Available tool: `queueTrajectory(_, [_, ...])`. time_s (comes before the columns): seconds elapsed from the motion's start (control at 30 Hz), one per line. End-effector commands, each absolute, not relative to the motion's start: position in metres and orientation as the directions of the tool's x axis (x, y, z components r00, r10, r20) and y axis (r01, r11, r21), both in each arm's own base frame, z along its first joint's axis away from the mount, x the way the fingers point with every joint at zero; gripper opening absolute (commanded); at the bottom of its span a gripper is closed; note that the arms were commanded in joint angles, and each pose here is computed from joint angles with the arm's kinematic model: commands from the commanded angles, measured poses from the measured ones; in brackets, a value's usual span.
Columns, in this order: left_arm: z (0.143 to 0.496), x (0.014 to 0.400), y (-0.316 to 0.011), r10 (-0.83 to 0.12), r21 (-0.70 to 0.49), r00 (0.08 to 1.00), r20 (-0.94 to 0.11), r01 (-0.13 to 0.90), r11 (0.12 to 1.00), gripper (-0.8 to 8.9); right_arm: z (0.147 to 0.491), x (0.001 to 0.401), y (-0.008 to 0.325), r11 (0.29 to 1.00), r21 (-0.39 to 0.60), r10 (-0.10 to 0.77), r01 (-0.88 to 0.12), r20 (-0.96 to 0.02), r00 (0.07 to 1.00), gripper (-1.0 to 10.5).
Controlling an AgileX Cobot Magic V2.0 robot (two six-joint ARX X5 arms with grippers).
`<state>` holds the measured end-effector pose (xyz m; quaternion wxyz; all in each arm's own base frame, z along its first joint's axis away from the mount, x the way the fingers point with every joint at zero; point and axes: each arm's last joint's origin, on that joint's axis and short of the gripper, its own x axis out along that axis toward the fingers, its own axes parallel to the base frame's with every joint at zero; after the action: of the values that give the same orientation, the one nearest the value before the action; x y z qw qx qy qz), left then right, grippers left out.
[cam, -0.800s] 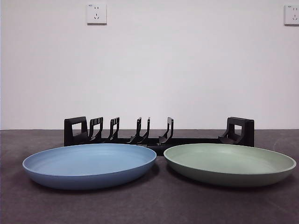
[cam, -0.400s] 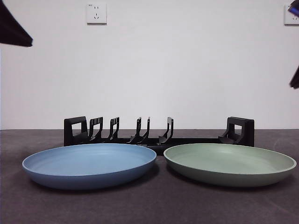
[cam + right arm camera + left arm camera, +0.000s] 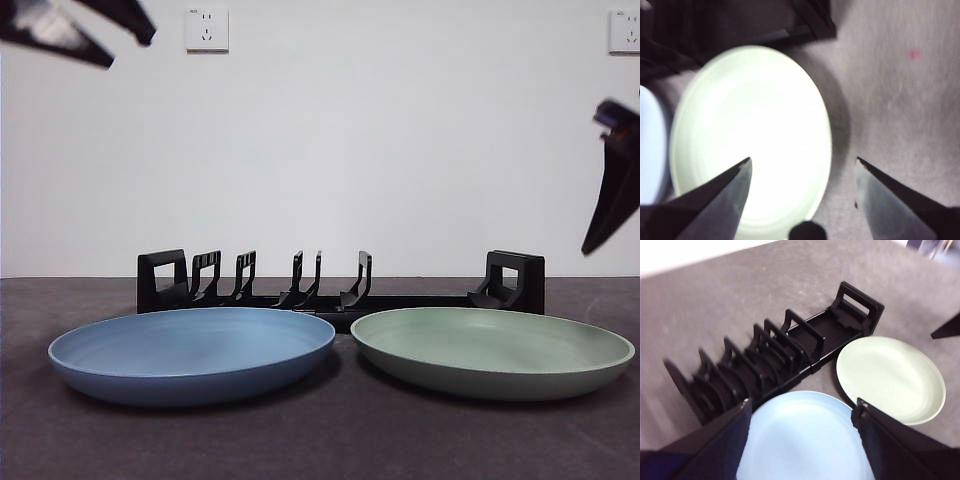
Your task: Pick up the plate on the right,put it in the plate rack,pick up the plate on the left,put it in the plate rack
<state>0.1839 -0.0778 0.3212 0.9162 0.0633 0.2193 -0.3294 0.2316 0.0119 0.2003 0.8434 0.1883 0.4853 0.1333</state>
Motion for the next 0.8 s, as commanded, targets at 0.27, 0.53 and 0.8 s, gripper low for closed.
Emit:
queueTrajectory(0.27, [0.343,0.16,-0.119,-0.605,0.139,0.681,-0.414,0.703,0.697,3.45,0.163,0.251,0.027,0.895,0.442,0.431,-0.061,-0.818,0.382,2.8])
queueTrajectory(0.53, [0.339,0.153,-0.125,-0.594,0.167,0.663,-0.455,0.719,0.675,3.45,0.143,0.257,0.028,0.899,0.437,0.422,-0.026,-0.848,0.32,2.1])
queueTrajectory(0.8, [0.334,0.15,-0.13,-0.595,0.201,0.634,-0.494,0.749,0.631,3.45,0.144,0.257,0.027,0.896,0.444,0.422,-0.004,-0.848,0.322,-0.2])
